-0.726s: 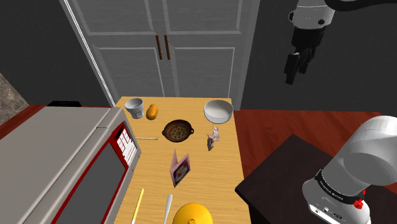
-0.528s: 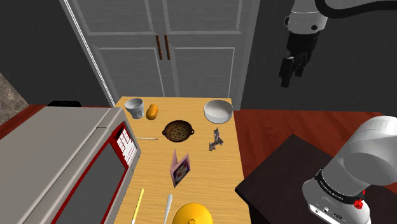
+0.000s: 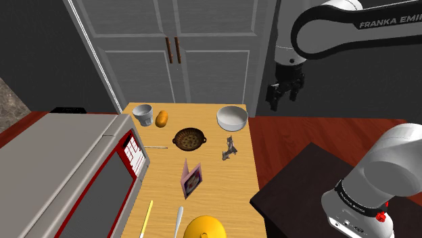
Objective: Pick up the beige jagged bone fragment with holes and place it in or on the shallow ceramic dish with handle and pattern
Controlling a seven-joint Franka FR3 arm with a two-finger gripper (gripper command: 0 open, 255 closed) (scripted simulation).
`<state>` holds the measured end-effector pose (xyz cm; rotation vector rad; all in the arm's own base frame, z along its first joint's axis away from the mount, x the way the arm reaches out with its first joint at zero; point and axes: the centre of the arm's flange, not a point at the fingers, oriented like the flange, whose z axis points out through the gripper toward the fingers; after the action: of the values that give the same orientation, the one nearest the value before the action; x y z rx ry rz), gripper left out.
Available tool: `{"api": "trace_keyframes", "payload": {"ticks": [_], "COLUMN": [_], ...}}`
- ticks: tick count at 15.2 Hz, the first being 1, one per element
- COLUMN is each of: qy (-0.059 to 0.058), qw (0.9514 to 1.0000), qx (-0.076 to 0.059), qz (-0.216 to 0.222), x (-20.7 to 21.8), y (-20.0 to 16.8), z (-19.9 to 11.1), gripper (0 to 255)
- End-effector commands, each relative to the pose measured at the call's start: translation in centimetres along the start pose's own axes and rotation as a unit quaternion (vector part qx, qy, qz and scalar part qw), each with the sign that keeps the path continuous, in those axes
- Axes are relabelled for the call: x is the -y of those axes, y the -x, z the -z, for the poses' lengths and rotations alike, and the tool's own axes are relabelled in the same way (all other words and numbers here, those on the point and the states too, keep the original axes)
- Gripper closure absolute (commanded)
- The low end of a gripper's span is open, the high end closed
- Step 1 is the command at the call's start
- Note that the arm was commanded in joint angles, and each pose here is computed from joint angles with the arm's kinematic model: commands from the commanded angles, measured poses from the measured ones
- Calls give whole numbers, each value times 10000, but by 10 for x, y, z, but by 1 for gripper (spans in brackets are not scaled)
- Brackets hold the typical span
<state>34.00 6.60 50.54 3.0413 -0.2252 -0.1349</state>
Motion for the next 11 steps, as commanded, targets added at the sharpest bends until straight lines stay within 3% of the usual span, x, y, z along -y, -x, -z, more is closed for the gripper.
{"api": "trace_keyframes", "payload": {"ticks": [1,6,11], "qy": [-1,4,9], "qw": [9997,9969,9911], "qx": [10,52,94], "qz": [-235,-783,-1329], "x": [12,43,71], "y": [-12,-48,-86], "z": [-21,-68,-115], "gripper": [0,0,0]}}
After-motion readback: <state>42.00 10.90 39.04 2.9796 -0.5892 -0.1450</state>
